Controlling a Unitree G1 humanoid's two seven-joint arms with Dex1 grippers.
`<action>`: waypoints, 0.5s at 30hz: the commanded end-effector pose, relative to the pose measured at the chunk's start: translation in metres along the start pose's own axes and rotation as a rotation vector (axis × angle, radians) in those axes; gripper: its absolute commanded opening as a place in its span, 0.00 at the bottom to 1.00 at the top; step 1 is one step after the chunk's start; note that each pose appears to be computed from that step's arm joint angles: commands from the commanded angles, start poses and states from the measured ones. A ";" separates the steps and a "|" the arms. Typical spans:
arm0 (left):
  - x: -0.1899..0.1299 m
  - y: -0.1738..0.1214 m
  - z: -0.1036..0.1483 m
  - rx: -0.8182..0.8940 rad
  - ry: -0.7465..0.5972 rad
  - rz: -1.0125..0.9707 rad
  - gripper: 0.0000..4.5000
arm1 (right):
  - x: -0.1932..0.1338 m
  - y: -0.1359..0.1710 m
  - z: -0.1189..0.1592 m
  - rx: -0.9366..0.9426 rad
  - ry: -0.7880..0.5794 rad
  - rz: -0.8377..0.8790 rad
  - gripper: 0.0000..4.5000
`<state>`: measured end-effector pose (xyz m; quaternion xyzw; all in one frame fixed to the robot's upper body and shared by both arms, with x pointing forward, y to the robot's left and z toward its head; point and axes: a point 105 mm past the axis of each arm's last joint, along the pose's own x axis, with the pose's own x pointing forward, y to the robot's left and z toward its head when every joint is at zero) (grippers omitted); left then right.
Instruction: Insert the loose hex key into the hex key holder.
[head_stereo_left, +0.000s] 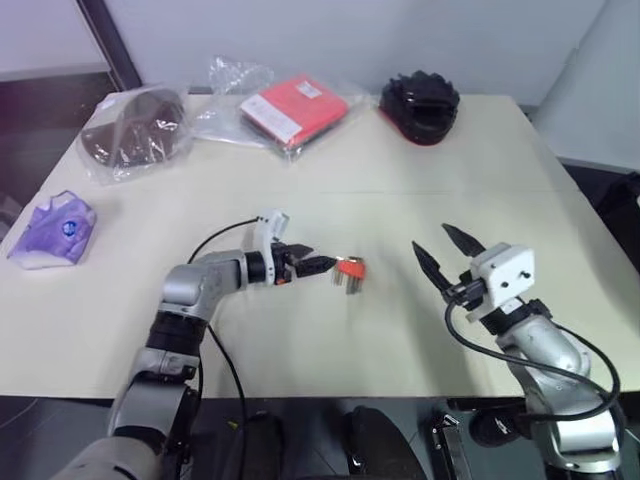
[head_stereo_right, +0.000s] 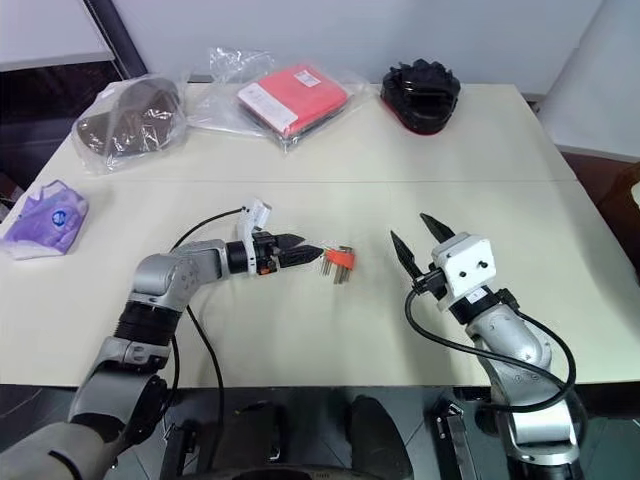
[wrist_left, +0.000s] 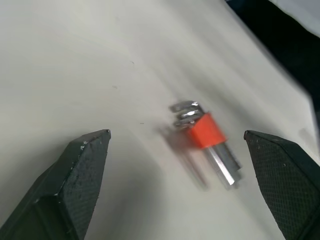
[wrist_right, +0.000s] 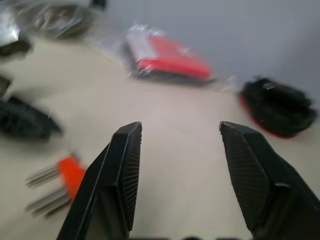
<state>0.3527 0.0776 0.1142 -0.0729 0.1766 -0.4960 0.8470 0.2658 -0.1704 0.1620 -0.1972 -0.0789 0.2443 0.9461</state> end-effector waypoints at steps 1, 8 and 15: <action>-0.016 -0.014 0.034 0.198 -0.069 -0.064 0.99 | -0.012 -0.019 0.003 -0.055 0.058 0.066 0.57; -0.044 -0.032 0.041 0.384 -0.062 -0.115 0.99 | -0.029 -0.027 -0.008 -0.149 0.237 0.266 0.57; -0.062 -0.046 0.033 0.440 -0.046 -0.125 0.99 | -0.030 -0.023 -0.006 -0.160 0.260 0.332 0.57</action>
